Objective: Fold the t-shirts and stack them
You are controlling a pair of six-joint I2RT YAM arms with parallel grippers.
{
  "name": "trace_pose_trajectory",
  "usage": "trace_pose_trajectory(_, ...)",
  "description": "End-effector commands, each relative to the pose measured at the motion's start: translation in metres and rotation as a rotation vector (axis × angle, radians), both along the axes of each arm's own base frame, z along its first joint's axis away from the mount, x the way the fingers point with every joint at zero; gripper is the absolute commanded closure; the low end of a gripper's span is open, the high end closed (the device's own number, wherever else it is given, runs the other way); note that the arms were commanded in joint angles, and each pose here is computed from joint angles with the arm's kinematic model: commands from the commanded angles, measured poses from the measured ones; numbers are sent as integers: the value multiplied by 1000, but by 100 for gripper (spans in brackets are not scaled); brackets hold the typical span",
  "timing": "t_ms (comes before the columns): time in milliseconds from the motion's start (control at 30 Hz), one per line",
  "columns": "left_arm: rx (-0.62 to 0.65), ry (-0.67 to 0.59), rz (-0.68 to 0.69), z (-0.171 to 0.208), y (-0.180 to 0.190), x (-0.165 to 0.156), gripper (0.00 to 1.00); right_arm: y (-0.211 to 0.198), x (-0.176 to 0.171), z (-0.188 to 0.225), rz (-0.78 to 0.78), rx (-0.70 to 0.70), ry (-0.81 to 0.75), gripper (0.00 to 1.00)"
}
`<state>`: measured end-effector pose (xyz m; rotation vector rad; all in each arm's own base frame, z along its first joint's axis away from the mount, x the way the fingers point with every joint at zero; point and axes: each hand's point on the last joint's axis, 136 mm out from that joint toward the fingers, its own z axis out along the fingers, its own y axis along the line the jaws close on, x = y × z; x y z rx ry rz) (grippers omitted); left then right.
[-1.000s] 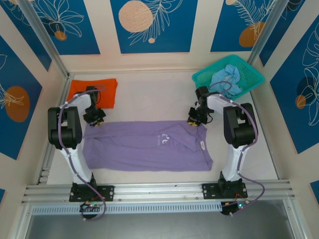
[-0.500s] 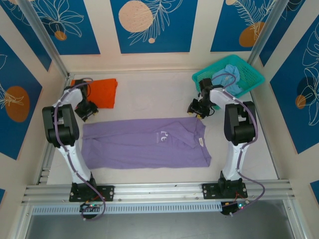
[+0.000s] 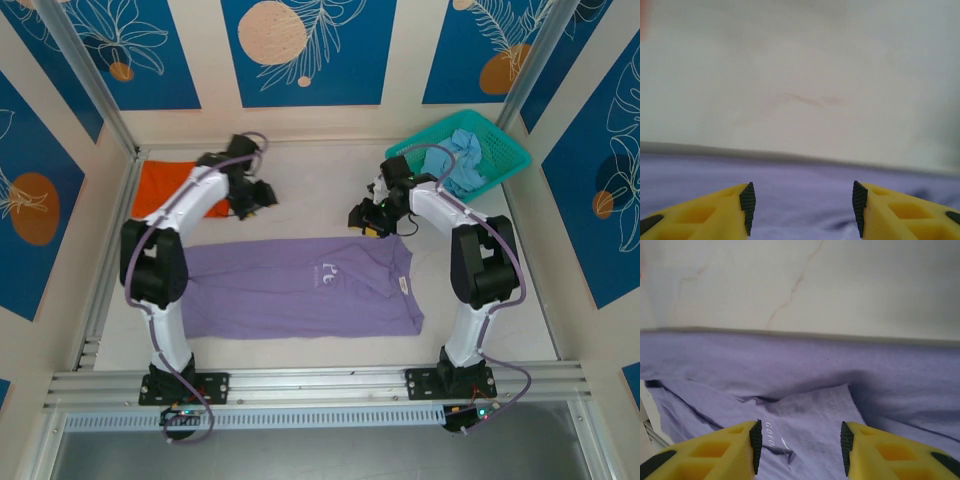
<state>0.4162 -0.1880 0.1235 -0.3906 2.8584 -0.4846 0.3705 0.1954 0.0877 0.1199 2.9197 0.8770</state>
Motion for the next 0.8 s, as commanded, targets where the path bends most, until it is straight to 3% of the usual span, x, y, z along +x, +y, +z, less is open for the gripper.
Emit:
trace_pose_trajectory(0,-81,109,-116,-30,-46,-19,46,3,-13,-21,66,-13,56,52)
trace_pose_trajectory(233,-96,212,-158,-72,-71,-31,47,-4,-11,-39,80,-98,37,52)
trace_pose_trajectory(567,-7,287,-179,-110,-62,-40,48,16,-24,-50,146,-77,78,59)
trace_pose_trajectory(767,-3,295,-186,-113,-63,-39,48,17,-28,-43,151,-67,69,75)
